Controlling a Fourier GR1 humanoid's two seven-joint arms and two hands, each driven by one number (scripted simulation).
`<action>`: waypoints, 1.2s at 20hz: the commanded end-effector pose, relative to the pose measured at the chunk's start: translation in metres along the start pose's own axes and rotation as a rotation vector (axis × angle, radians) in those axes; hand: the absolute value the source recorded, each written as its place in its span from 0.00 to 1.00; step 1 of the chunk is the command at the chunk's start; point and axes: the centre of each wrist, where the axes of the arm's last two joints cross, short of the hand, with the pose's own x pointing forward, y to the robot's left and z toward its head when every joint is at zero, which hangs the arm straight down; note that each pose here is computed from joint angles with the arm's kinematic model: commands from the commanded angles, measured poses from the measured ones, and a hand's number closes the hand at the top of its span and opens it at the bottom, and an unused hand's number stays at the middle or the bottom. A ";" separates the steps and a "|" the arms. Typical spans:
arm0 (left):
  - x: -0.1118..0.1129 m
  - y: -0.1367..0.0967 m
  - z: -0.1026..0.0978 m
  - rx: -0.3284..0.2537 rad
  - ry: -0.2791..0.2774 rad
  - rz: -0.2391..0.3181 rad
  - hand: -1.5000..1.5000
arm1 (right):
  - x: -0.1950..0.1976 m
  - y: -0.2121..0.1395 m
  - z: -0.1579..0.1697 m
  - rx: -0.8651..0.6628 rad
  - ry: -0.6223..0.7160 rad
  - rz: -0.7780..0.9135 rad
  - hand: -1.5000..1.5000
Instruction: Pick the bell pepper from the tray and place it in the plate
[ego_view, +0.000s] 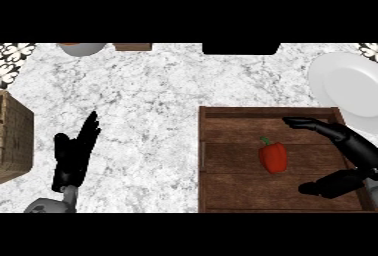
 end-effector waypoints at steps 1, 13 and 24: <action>0.003 -0.019 -0.002 0.009 -0.005 -0.011 0.50 | 0.013 -0.016 -0.015 0.077 0.027 0.251 0.00; 0.000 -0.007 0.000 0.000 0.000 -0.006 0.50 | 0.046 -0.019 -0.062 0.457 0.314 0.476 0.00; -0.025 -0.019 0.013 0.000 -0.003 0.007 0.50 | 0.035 0.006 -0.067 0.551 0.403 0.488 0.00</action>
